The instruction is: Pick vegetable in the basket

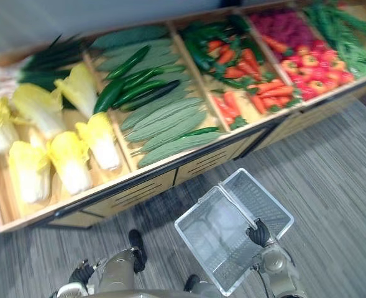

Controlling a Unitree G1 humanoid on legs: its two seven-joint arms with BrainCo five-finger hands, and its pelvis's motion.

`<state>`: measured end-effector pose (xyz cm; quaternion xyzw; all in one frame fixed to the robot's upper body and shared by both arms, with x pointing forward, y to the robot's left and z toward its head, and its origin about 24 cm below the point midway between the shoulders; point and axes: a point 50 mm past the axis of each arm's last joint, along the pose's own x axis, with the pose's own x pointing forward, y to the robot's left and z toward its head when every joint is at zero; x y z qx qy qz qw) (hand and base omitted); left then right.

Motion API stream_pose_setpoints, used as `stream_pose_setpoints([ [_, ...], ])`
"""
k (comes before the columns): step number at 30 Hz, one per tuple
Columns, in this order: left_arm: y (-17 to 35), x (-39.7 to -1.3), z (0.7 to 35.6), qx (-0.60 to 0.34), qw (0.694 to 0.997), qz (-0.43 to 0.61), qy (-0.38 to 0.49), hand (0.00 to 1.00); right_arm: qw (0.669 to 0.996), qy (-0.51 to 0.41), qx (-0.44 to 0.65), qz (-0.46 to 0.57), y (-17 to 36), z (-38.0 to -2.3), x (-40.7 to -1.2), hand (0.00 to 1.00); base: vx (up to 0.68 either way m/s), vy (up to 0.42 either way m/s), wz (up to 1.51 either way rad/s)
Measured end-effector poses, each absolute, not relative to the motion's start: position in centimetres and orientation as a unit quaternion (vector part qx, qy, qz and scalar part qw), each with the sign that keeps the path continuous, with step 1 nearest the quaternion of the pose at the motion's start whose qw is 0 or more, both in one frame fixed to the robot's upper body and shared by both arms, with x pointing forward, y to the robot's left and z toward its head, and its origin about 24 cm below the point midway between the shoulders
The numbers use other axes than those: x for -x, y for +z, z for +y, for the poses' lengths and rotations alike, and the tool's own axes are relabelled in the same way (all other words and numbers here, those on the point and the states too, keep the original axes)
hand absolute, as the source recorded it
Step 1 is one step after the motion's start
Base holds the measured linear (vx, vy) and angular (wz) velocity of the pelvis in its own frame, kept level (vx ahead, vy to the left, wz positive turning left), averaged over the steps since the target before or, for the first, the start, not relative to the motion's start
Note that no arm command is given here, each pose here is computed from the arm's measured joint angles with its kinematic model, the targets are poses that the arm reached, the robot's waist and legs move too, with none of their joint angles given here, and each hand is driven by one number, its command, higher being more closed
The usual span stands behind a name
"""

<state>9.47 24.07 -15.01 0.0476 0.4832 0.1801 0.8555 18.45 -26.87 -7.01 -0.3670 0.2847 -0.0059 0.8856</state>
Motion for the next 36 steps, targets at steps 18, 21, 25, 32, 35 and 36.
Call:
stream_pose_setpoints([
  [18, -14.5, -7.3, 27.6, -0.053, 0.83, 0.495, 0.253, 0.0, 0.86, -0.182, 0.151, 0.452, -13.0, -28.6, -11.8, 1.0, 0.13, 0.028, 0.33],
  [21, -14.3, -6.6, 28.6, -0.032, 0.821, 0.486, 0.298, 0.0, 0.835, -0.227, 0.087, 0.494, -14.2, -28.3, -9.6, 1.0, 0.15, -0.251, 0.41],
  [25, -15.9, -4.6, 25.2, 0.051, 0.789, 0.516, 0.329, 0.0, 0.819, -0.267, 0.046, 0.506, -14.4, -28.5, -8.5, 1.0, 0.07, -0.23, 0.12],
  [32, -16.9, -2.6, 22.4, 0.122, 0.756, 0.536, 0.354, 0.0, 0.82, -0.273, 0.02, 0.502, -14.9, -26.8, -7.9, 1.0, -0.02, -0.081, 0.01],
  [35, -16.9, -2.7, 22.1, 0.13, 0.755, 0.536, 0.356, 0.0, 0.825, -0.274, 0.029, 0.493, -14.6, -27.3, -8.3, 1.0, 0.01, 0.032, 0.1],
  [36, -16.9, -2.4, 22.2, 0.135, 0.751, 0.534, 0.365, 0.0, 0.827, -0.27, 0.033, 0.492, -14.6, -27.3, -8.5, 1.0, -0.02, 0.175, 0.18],
])
